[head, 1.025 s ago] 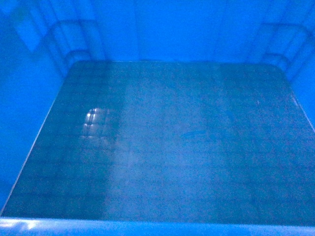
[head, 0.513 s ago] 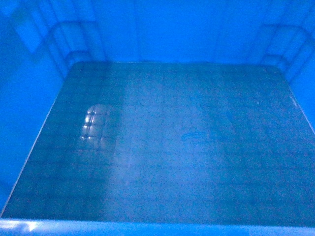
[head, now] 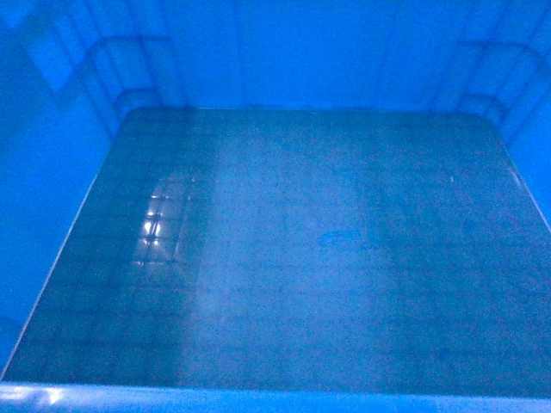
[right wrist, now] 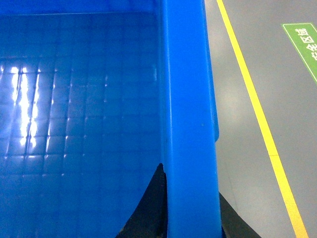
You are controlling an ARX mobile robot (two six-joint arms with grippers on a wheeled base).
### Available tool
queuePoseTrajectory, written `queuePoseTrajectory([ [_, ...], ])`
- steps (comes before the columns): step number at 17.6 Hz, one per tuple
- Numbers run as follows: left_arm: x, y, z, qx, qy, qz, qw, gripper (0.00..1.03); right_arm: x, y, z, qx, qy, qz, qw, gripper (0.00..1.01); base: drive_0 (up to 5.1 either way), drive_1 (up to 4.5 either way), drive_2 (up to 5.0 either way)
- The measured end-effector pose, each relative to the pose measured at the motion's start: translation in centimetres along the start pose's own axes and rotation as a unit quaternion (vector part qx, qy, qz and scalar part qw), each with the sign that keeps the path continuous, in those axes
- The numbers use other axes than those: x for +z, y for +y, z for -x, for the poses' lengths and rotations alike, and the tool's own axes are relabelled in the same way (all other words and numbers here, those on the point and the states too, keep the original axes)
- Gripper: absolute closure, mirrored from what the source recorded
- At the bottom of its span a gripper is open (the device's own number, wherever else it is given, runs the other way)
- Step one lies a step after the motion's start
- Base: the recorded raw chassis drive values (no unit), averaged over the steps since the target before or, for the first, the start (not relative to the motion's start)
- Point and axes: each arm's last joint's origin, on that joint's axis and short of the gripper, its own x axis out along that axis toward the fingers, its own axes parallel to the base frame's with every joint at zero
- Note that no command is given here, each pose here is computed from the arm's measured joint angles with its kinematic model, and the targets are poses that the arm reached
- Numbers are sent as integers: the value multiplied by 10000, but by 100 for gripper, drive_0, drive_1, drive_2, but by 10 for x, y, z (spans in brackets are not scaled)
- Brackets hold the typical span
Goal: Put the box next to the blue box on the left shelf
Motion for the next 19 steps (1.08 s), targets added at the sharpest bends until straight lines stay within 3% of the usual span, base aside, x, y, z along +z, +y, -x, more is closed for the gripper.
queuePoseTrajectory([
  [19, 0, 0, 0, -5, -2, -4, 10000, 95, 0, 0, 0, -1, 5, -2, 10000, 92, 2, 429, -425],
])
